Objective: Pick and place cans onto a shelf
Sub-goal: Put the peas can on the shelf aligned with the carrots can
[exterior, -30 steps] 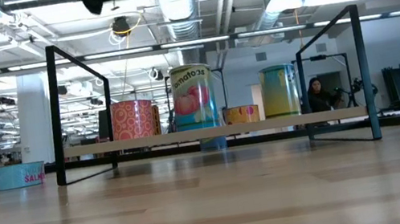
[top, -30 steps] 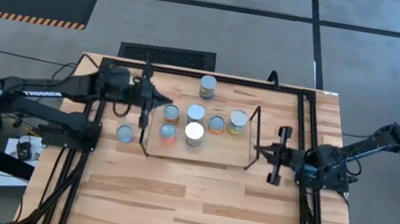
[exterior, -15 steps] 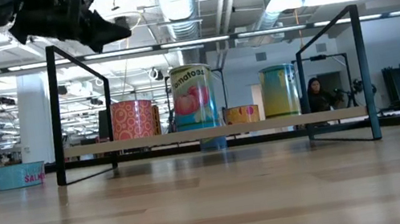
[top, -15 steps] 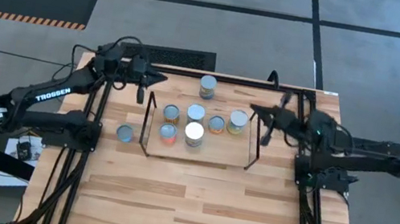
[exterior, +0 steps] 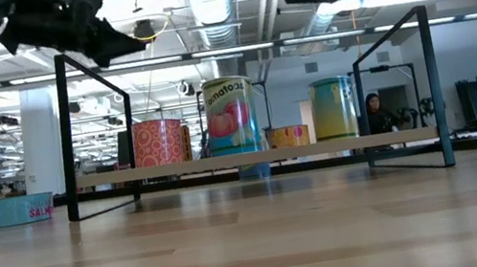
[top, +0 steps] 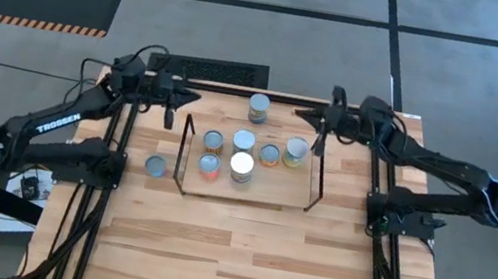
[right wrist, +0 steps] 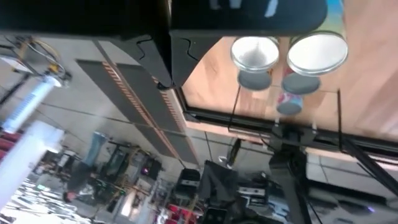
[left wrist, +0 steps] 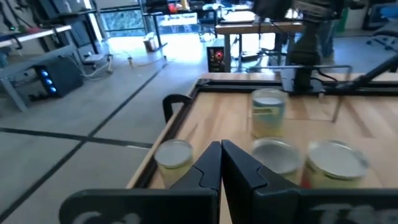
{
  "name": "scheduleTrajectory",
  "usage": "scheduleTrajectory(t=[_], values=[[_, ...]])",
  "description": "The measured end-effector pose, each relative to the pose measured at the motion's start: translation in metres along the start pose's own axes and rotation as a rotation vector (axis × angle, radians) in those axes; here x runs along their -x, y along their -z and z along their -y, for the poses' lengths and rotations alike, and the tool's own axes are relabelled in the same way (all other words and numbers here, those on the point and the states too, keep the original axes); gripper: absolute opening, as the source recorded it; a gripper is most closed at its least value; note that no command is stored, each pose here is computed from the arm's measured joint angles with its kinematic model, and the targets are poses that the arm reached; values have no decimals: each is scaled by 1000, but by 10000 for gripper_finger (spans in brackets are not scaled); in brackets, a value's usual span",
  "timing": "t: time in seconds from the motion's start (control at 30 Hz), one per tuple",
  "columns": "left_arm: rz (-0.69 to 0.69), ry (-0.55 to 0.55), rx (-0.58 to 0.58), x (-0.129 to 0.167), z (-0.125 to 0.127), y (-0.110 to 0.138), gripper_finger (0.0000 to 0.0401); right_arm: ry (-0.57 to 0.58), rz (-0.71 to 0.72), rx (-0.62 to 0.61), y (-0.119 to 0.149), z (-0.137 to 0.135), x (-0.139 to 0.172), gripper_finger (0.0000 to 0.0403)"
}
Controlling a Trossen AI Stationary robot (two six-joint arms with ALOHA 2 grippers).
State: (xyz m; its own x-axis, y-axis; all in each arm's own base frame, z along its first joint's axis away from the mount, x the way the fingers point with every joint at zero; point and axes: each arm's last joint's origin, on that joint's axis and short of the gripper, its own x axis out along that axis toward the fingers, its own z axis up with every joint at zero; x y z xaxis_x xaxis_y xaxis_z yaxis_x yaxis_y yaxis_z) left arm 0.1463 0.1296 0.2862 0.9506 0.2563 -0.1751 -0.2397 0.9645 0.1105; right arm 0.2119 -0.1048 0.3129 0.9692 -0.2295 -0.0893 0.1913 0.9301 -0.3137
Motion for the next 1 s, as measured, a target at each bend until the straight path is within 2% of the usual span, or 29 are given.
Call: scheduleTrajectory(t=[0.17,0.4,0.5,0.6,0.73,1.0], values=[[-49,-16,-13,17,32,-7,0,-50,43,-20,5,12,-1,4],[-244,-71,85,34,74,-7,0,-65,63,-13,7,11,-7,4],[-286,-105,77,38,87,-13,0,-68,68,5,7,10,-9,5],[-250,-102,52,40,96,-18,0,-40,54,-11,13,17,-12,3],[-112,-109,63,36,99,-19,0,-30,-31,-73,18,33,-28,4],[25,54,101,21,87,0,0,-184,-305,-49,34,56,-90,6]])
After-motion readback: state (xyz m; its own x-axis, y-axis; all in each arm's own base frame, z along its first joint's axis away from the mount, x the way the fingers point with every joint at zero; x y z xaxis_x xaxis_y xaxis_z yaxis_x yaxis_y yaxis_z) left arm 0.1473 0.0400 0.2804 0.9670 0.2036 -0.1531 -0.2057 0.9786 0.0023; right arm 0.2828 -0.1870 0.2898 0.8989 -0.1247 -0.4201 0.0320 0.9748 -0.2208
